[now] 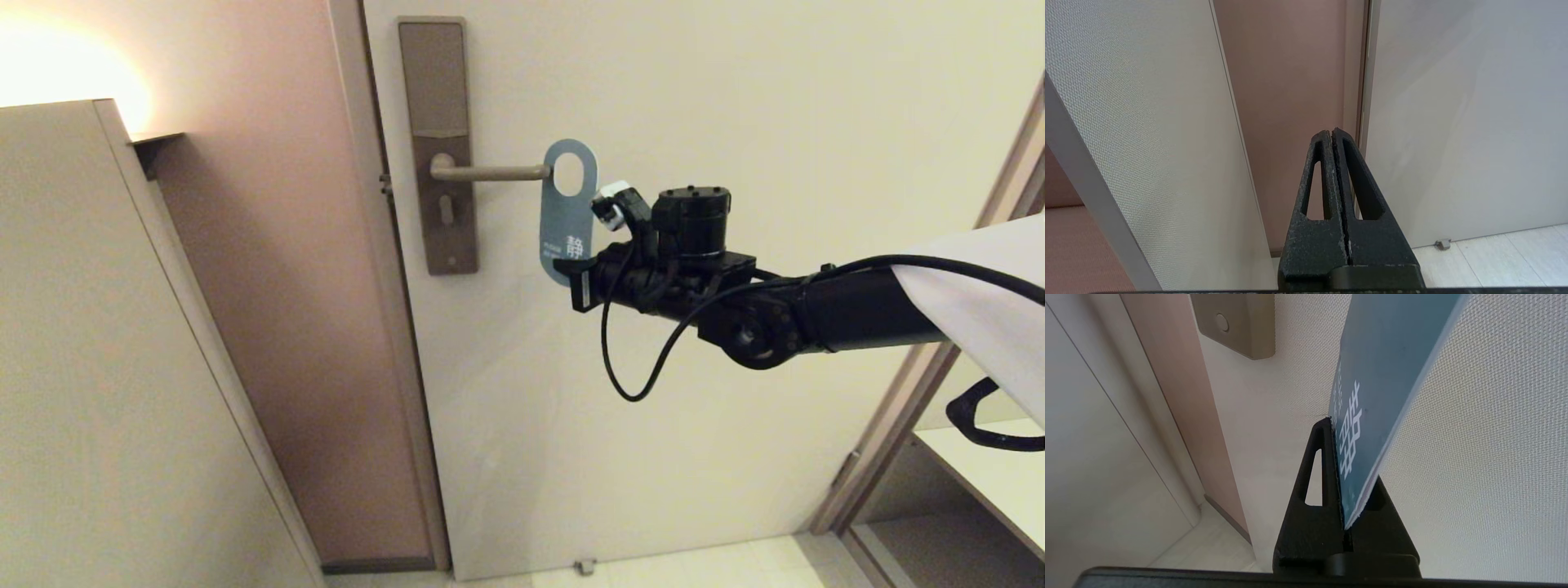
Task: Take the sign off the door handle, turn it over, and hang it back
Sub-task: Hang the sign back with the other side facing out
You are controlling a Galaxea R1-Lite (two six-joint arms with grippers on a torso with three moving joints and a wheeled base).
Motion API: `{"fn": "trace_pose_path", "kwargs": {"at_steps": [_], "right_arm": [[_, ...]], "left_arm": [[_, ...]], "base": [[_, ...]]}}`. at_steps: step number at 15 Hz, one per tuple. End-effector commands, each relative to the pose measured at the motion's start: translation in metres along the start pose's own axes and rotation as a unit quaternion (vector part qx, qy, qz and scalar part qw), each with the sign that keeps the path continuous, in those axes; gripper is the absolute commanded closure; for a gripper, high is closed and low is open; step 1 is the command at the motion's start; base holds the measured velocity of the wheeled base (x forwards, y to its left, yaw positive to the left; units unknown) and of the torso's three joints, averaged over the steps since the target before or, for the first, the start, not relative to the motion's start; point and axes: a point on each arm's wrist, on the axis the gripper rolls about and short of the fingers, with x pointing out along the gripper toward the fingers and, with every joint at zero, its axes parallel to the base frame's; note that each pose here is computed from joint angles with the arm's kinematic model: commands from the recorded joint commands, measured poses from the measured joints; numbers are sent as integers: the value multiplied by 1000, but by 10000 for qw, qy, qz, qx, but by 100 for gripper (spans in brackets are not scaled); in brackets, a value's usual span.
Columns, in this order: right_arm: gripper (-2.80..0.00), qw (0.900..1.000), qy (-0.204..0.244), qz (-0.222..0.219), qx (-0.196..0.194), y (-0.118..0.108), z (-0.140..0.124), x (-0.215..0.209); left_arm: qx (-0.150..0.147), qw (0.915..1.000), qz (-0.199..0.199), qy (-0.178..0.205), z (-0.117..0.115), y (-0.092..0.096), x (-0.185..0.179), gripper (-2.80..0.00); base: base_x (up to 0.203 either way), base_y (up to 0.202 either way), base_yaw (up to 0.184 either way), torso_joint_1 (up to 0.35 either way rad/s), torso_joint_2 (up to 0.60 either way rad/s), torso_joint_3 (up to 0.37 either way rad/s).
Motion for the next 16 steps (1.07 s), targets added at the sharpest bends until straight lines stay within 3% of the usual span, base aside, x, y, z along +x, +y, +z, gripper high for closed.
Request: {"fn": "trace_pose_path", "kwargs": {"at_steps": [1,16], "right_arm": [[0,10000,-19,11,-9,0,0,2],[0,9997,12,223,-104,16,5,12]], "left_arm": [[0,10000,0,6,0,0,0,0],[0,10000,-1,-3,0,0,0,0]], "base": [[0,0,0,0,0,0],[0,0,0,0,0,0]]}}
